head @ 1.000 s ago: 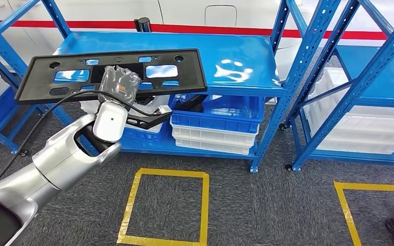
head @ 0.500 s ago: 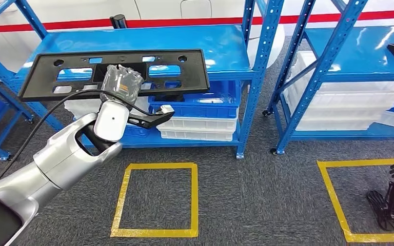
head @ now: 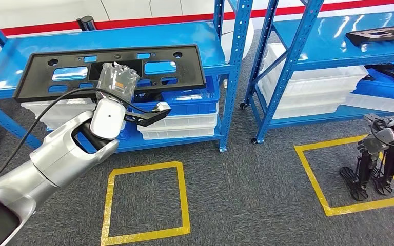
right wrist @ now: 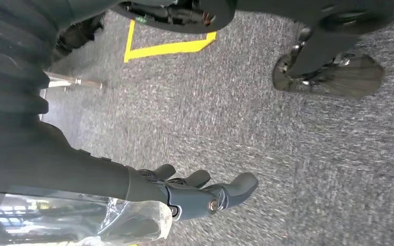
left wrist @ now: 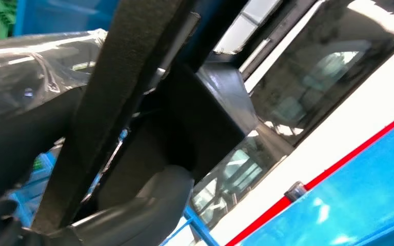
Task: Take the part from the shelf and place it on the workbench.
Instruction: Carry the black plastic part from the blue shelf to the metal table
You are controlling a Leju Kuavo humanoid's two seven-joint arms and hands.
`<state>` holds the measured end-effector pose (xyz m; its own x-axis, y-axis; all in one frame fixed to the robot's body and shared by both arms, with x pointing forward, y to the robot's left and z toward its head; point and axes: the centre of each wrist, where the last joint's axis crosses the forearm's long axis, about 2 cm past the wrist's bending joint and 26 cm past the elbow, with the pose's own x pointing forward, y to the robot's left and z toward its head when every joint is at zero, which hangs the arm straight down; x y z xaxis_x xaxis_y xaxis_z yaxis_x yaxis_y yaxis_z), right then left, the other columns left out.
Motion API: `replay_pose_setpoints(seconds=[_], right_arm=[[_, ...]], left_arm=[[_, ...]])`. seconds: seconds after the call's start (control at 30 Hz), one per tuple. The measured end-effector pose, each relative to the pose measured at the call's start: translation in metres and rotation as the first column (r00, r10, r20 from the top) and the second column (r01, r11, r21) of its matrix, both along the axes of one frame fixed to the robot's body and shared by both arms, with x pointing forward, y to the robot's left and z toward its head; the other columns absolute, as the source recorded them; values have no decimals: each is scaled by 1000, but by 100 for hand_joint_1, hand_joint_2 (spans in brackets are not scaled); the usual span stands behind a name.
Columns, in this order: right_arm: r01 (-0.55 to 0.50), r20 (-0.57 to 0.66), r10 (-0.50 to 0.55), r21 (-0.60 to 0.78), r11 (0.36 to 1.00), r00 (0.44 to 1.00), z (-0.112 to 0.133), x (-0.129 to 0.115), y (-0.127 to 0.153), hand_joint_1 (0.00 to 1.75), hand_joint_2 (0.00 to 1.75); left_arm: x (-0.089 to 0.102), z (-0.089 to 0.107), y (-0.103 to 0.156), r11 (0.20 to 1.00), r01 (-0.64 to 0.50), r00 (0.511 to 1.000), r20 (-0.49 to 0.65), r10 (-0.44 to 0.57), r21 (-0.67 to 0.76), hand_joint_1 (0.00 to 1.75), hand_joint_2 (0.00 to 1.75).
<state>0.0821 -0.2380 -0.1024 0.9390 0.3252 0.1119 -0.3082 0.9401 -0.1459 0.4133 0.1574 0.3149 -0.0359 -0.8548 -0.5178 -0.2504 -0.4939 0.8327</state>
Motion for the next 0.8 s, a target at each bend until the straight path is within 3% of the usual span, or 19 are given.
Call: replay_pose_setpoints(seconds=[0.23,0.8], right_arm=[[-2,1,2,-6,1000,1000,0,1,-2,0,175],[-147,0,147,-27,989,989,1,6,3,0,175]], left_arm=[[-1,-3,0,1000,3,1000,-3,-3,0,175,175],[1,-1,3,1000,8,1000,7,-8,-1,175,175]])
